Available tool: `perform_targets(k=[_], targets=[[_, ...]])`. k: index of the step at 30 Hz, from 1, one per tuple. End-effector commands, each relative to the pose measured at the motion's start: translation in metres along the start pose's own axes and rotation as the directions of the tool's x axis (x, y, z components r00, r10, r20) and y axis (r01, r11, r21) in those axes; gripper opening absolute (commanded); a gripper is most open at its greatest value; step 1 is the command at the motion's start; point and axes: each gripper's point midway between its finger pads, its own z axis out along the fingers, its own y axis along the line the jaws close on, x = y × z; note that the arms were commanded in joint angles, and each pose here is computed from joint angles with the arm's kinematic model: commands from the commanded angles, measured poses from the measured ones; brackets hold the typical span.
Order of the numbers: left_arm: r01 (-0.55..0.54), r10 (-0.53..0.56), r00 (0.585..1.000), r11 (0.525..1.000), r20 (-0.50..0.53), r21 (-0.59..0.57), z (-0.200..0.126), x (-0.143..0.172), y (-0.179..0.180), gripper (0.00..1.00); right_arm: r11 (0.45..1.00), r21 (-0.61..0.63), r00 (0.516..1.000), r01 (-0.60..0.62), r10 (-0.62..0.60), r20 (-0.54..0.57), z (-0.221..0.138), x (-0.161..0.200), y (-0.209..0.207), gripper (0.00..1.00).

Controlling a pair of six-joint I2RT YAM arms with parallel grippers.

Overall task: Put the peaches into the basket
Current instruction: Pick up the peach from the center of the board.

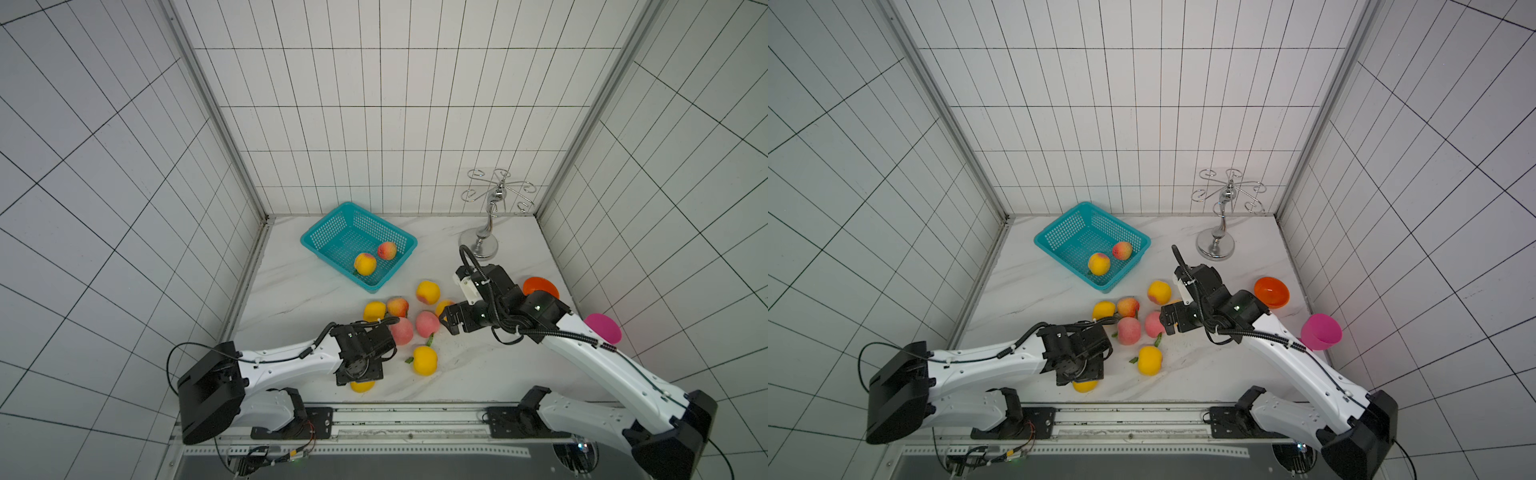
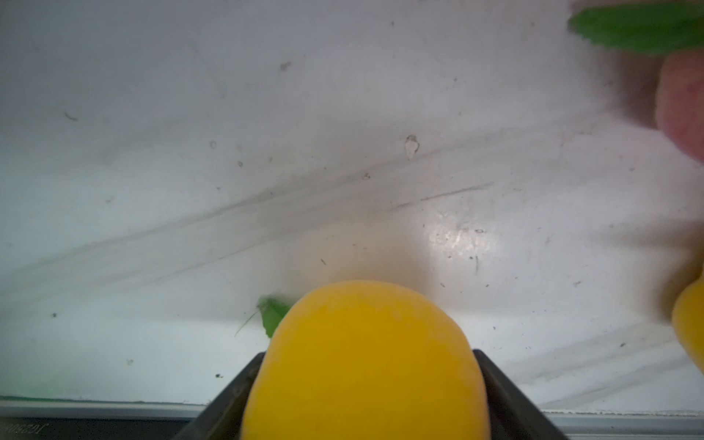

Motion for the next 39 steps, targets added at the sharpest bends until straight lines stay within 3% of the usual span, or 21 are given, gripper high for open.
perform_targets(k=[1, 10, 18, 28, 39], targets=[[0.018, -0.018, 0.999, 1.000, 0.034, -0.008, 0.002, -0.005, 0.002, 0.71, 1.000, 0.014, 0.999, -0.020, 0.021, -0.026, 0.001, 0.009, -0.006, 0.99], [0.018, -0.017, 0.999, 1.000, 0.043, -0.006, -0.004, -0.005, 0.005, 0.58, 0.999, 0.014, 0.999, -0.044, 0.045, -0.029, 0.001, 0.012, -0.007, 0.99], [-0.012, 0.012, 0.996, 1.000, 0.090, 0.000, -0.031, -0.017, -0.003, 0.57, 0.999, 0.010, 0.999, -0.051, 0.051, -0.006, -0.004, 0.002, -0.005, 0.99], [-0.087, 0.079, 0.981, 0.996, 0.180, 0.035, -0.087, -0.054, -0.041, 0.57, 1.000, 0.018, 0.999, -0.021, 0.020, 0.041, -0.021, -0.017, -0.007, 0.99], [-0.099, 0.069, 0.961, 0.990, 0.268, 0.102, -0.136, -0.118, -0.066, 0.57, 0.999, -0.005, 0.994, -0.040, 0.040, 0.101, -0.050, -0.023, -0.013, 0.99]])
